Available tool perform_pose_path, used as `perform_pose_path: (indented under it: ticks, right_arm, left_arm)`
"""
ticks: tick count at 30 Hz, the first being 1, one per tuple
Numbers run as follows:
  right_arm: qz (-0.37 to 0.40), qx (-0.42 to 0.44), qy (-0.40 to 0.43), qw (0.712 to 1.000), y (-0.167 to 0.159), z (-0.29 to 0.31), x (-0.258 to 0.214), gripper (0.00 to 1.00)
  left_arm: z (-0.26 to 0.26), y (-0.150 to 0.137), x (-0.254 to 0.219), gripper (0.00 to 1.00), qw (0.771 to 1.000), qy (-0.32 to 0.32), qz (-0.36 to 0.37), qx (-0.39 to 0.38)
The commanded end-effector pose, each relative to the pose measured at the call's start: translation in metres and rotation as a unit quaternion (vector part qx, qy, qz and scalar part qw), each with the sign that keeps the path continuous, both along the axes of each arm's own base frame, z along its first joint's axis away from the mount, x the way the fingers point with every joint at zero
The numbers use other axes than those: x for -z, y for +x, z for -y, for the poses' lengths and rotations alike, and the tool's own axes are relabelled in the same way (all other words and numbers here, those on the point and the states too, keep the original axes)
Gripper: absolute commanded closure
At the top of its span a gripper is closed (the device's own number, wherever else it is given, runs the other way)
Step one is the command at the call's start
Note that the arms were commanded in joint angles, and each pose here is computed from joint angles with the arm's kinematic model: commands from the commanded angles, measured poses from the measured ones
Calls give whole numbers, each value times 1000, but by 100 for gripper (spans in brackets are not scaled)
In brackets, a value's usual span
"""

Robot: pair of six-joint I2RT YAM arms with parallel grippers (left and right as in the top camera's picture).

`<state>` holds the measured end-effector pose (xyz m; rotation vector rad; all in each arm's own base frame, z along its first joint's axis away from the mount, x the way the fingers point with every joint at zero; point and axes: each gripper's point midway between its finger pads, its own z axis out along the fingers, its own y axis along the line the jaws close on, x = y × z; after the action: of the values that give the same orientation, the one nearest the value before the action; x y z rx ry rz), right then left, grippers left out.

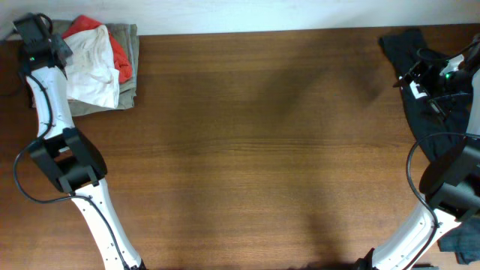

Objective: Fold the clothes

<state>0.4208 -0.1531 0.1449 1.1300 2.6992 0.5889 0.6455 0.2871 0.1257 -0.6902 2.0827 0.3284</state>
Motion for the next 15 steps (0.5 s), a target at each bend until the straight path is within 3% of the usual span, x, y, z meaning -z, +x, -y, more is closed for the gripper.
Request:
perform_pose_path:
  ticks: [1,2,4,5,9,13,15]
  right_arm:
    - [7,4,-5,1000,2,2,-6,1]
    - [7,4,-5,1000,2,2,-6,2]
    - [7,4,-5,1000,2,2,-6,1]
    - [7,4,-5,1000,2,2,-6,1]
    - [7,4,-5,1000,2,2,-6,1]
    - [6,-1,73,997,-10,-21,-19,1]
    - [25,-49,53,997,-28,-31,-47,2]
  left_arm:
    - [45,-15,-201,51,988,34,141,47]
    - [67,-25,-232,30,985,30,153,71]
    - [106,-48,-266,7,982,11,150,113]
    - [128,-63,-276,1,981,-2,137,134]
    - [211,-111,-277,1,954,-111,80,266]
    - [233,-128,-249,1,949,-150,16,276]
    - [234,-133,-243,1,949,-158,1,273]
